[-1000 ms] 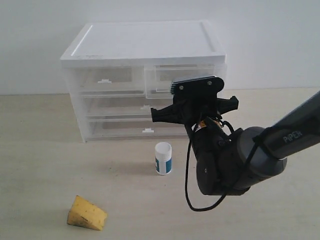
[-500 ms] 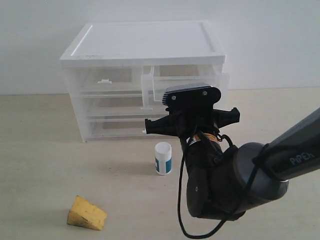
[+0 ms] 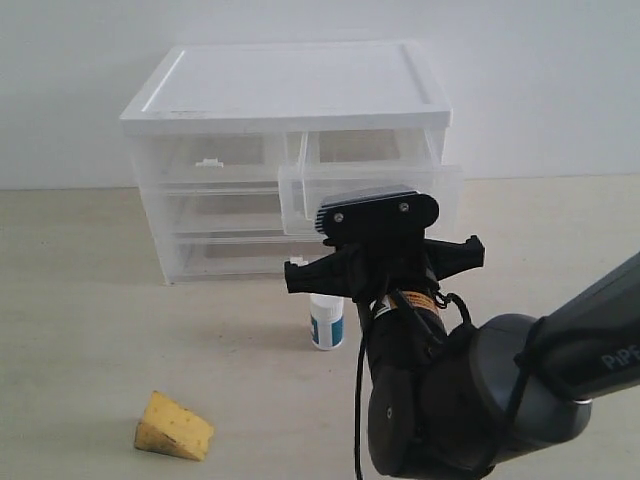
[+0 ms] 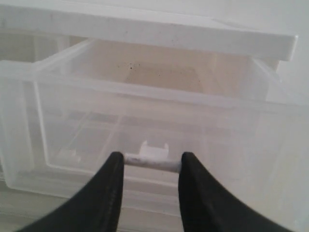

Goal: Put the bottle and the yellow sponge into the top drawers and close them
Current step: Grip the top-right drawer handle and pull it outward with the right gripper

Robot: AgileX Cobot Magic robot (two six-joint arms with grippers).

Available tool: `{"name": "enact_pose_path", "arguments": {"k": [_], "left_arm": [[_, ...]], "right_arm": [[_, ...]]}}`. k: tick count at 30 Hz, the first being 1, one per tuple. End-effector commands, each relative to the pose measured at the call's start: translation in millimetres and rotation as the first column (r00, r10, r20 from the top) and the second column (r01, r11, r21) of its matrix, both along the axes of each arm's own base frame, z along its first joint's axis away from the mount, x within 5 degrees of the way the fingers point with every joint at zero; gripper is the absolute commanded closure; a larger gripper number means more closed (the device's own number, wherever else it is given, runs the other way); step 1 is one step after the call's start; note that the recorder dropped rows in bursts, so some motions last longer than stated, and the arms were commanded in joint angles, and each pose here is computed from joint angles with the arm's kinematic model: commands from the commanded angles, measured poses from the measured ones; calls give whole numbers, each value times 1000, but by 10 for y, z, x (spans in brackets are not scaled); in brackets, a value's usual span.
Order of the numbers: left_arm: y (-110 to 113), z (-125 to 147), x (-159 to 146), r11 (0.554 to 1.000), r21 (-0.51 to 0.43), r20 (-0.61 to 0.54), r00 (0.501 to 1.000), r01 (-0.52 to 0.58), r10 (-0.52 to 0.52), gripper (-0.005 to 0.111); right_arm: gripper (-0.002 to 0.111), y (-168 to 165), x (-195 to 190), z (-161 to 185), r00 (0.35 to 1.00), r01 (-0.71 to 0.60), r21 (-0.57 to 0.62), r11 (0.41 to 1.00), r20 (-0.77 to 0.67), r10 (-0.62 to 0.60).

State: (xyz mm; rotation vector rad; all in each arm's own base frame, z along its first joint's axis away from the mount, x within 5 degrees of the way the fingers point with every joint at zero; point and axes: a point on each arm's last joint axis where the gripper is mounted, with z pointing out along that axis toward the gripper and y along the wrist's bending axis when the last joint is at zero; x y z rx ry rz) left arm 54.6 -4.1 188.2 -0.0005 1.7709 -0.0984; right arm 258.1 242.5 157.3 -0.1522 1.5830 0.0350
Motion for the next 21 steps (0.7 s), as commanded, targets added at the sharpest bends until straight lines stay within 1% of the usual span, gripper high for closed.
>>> {"name": "enact_pose_path", "arguments": {"k": [1, 2, 3, 5, 7, 9, 11, 14, 17, 21], "left_arm": [[3, -8, 0, 1000, 7, 2, 1000, -4, 4, 102], [3, -8, 0, 1000, 7, 2, 1000, -4, 4, 102], [3, -8, 0, 1000, 7, 2, 1000, -4, 4, 102], [3, -8, 0, 1000, 7, 2, 1000, -4, 4, 102], [3, -8, 0, 1000, 7, 2, 1000, -4, 4, 102], [3, -8, 0, 1000, 7, 2, 1000, -4, 4, 102], [3, -8, 0, 1000, 7, 2, 1000, -4, 4, 102], [3, -8, 0, 1000, 7, 2, 1000, -4, 4, 102], [3, -8, 0, 1000, 7, 2, 1000, -4, 4, 102], [3, -8, 0, 1000, 7, 2, 1000, -4, 4, 102]], "right_arm": [[98, 6, -28, 20, 1000, -18, -5, 1000, 8, 18], [92, 6, -28, 20, 1000, -18, -5, 1000, 8, 18], [84, 6, -28, 20, 1000, -18, -5, 1000, 8, 18], [63, 4, -28, 19, 1000, -15, -4, 1000, 7, 15], [39, 14, -46, 17, 1000, -12, 0, 1000, 2, 12], [25, 20, -82, 33, 1000, 6, 12, 1000, -8, -6], [25, 34, -138, 68, 1000, 24, 10, 1000, -17, -24], [27, 73, -265, 120, 1000, -2, 3, 1000, -17, 3], [27, 81, -402, 137, 999, -14, 20, 1000, -34, 15], [27, 94, -604, 63, 996, -50, 24, 998, -68, 52]]}}
